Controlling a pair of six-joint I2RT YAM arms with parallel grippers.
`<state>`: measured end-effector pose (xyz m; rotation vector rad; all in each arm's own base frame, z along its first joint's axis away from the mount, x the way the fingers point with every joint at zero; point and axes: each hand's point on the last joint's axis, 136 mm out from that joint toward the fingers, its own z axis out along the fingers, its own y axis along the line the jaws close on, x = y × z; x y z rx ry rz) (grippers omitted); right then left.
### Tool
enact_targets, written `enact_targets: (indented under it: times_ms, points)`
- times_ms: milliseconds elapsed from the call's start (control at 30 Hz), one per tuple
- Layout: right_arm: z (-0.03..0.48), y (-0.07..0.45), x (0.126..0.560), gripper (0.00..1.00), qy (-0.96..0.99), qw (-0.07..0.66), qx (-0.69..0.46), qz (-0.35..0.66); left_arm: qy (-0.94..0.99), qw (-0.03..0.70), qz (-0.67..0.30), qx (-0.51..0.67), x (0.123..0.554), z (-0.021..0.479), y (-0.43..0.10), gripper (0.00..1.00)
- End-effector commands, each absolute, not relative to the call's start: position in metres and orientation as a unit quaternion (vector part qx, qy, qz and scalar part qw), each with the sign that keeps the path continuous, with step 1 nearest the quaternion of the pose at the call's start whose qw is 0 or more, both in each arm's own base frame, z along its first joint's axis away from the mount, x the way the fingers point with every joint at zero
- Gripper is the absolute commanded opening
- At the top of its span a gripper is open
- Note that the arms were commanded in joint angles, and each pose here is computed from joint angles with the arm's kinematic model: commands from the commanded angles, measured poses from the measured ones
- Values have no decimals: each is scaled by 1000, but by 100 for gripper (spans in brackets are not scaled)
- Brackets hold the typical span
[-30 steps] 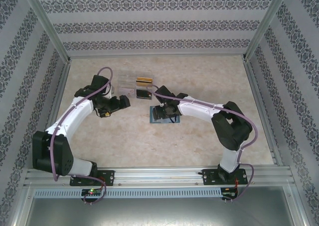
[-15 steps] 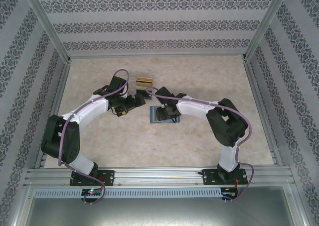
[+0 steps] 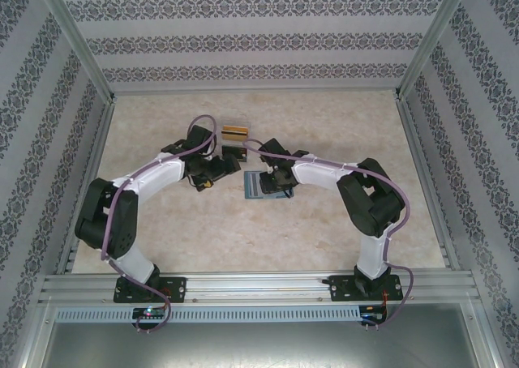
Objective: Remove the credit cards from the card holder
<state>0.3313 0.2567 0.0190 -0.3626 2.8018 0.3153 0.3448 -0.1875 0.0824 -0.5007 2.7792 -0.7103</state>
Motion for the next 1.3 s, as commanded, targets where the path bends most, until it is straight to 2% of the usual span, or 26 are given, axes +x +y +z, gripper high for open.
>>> enact_targets:
  times_ms: [0, 133, 333, 500, 833, 1267]
  points:
    - [-8, 243, 319, 29, 982, 109, -119, 99, 941, 124, -273, -157, 358, 92, -213, 94]
    - [-8, 241, 319, 27, 982, 108, -113, 105, 938, 112, -293, -146, 363, 86, -234, 87]
    - [-6, 240, 319, 27, 982, 108, -110, 113, 935, 94, -314, -134, 367, 79, -254, 60]
    - [-8, 239, 319, 27, 982, 105, -109, 115, 935, 75, -324, -122, 366, 72, -267, 49]
    - [-10, 239, 319, 28, 982, 102, -110, 113, 945, 44, -303, -113, 361, 51, -275, 44]
    - [-12, 238, 318, 29, 983, 98, -110, 112, 949, 26, -291, -117, 357, 37, -273, 44]
